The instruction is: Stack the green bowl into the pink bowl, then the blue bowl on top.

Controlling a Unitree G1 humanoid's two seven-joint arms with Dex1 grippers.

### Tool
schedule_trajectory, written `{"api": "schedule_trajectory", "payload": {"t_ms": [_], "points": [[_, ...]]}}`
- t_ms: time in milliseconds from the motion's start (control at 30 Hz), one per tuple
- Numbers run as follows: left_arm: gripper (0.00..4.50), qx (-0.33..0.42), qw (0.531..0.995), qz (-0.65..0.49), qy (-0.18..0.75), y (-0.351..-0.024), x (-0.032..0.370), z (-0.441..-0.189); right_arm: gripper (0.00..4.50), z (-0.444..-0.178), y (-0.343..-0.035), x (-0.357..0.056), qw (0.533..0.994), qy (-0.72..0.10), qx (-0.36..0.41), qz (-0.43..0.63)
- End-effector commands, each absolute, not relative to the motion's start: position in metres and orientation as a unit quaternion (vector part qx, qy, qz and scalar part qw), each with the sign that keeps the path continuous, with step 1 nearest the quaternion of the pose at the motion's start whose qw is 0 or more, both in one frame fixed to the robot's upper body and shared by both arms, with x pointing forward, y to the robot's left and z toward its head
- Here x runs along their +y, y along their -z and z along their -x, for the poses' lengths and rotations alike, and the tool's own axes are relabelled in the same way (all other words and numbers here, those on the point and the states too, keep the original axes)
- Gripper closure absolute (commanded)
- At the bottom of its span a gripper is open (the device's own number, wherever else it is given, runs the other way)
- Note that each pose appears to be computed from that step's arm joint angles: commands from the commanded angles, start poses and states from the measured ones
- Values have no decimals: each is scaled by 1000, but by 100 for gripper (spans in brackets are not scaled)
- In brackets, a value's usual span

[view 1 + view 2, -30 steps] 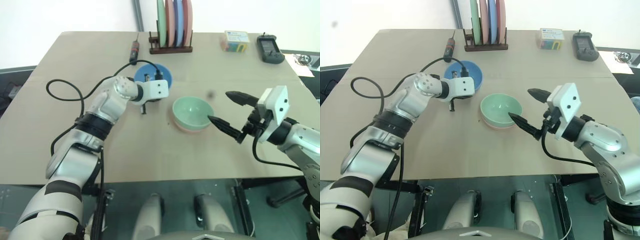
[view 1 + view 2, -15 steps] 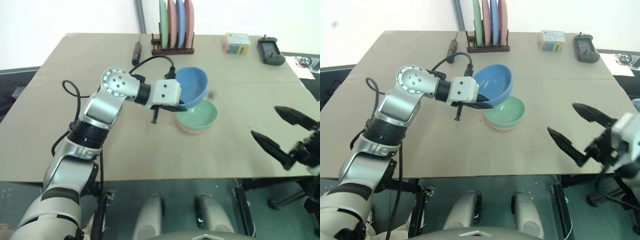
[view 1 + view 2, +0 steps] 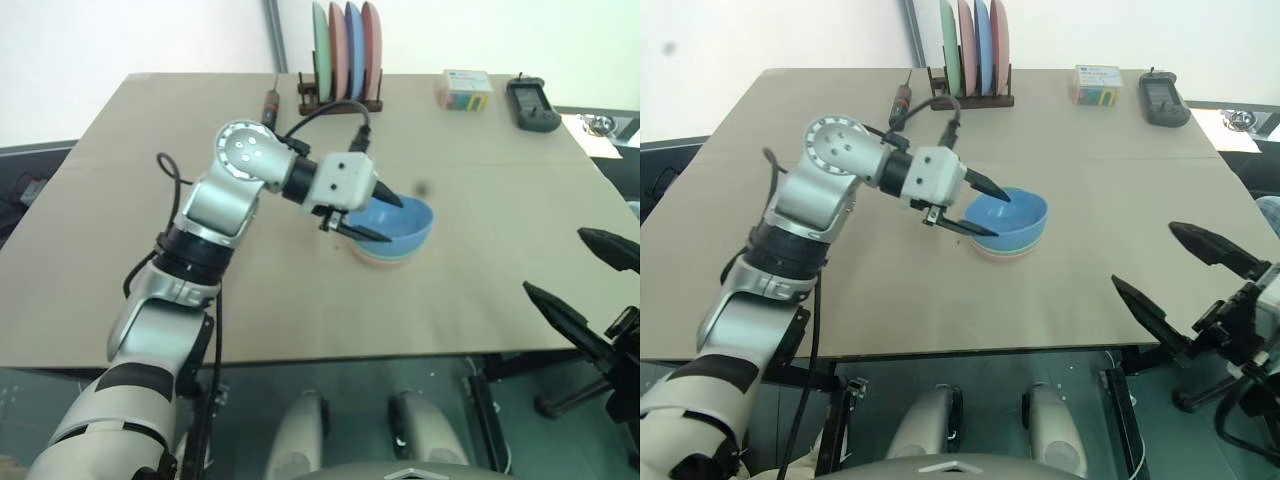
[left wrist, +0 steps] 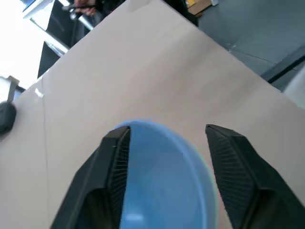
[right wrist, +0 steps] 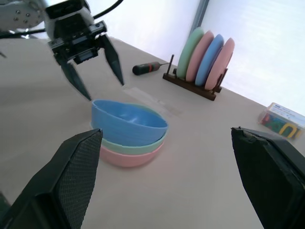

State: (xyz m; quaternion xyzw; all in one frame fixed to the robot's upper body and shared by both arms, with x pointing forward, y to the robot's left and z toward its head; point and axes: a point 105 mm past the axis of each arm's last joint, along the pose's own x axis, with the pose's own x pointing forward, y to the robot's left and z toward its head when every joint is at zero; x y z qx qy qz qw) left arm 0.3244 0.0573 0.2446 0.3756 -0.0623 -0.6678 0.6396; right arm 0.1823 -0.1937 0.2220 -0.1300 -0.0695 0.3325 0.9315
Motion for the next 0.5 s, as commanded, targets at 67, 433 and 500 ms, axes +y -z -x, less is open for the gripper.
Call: {"api": "schedule_trajectory", "payload": {"t_ms": [67,433,500], "points": [[197,-130,758,-254,586,-255,89,-327,0,-205,-205,-198,933,-344,-17,103],[6,42,849,-147,506,-189,203,-274,0,-231,-191,-231,912,-386,81,112],[6,64,852,-135,501,-186,214,-264,0,-232,-194,-232,911,-388,77,119]]}}
